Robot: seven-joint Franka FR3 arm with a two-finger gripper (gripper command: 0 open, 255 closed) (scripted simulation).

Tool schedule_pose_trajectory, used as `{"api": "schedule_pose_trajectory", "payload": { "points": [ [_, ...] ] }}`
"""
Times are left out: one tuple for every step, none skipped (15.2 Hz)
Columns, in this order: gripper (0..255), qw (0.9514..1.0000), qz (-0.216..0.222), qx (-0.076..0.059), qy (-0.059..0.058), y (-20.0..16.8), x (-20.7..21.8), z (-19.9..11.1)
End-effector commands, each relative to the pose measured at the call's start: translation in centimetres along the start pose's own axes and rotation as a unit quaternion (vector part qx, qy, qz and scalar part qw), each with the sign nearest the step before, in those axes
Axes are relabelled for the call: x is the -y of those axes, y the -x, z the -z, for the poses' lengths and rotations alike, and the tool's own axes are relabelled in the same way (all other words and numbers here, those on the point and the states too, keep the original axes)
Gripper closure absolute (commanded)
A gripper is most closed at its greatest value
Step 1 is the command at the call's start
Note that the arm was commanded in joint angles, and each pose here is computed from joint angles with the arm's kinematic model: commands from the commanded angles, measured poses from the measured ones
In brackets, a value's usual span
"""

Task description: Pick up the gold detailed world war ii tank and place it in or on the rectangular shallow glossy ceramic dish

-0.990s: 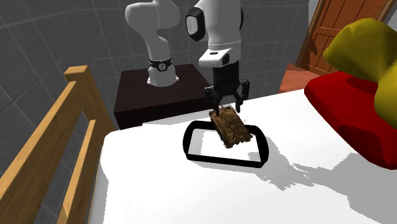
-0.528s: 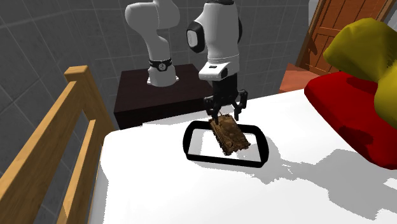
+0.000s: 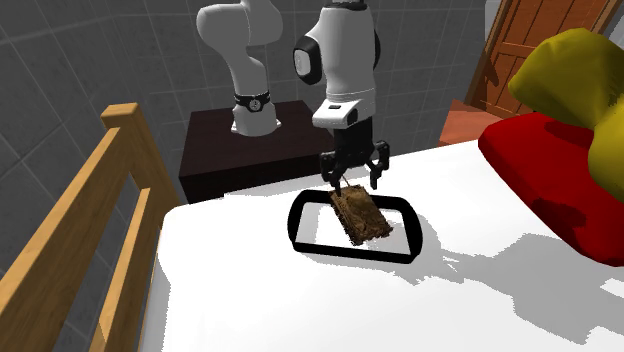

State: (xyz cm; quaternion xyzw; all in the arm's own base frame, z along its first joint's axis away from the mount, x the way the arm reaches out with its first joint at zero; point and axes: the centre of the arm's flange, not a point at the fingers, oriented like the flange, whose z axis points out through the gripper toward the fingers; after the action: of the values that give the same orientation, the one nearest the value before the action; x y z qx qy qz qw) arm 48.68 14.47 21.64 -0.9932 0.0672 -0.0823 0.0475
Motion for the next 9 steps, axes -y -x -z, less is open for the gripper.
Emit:
{"api": "schedule_pose_trajectory", "payload": {
  "points": [
    [0,1.0,0.0,0.0,0.0,0.0,0.0,0.0],
    [0,1.0,0.0,0.0,0.0,0.0,0.0,0.0],
    [0,1.0,0.0,0.0,0.0,0.0,0.0,0.0],
    [0,1.0,0.0,0.0,0.0,0.0,0.0,0.0],
    [0,1.0,0.0,0.0,0.0,0.0,0.0,0.0],
    [0,1.0,0.0,0.0,0.0,0.0,0.0,1.3],
    [0,1.0,0.0,0.0,0.0,0.0,0.0,2.7],
    [0,1.0,0.0,0.0,0.0,0.0,0.0,4.0],
    [0,1.0,0.0,0.0,0.0,0.0,0.0,5.0]
  ]
}}
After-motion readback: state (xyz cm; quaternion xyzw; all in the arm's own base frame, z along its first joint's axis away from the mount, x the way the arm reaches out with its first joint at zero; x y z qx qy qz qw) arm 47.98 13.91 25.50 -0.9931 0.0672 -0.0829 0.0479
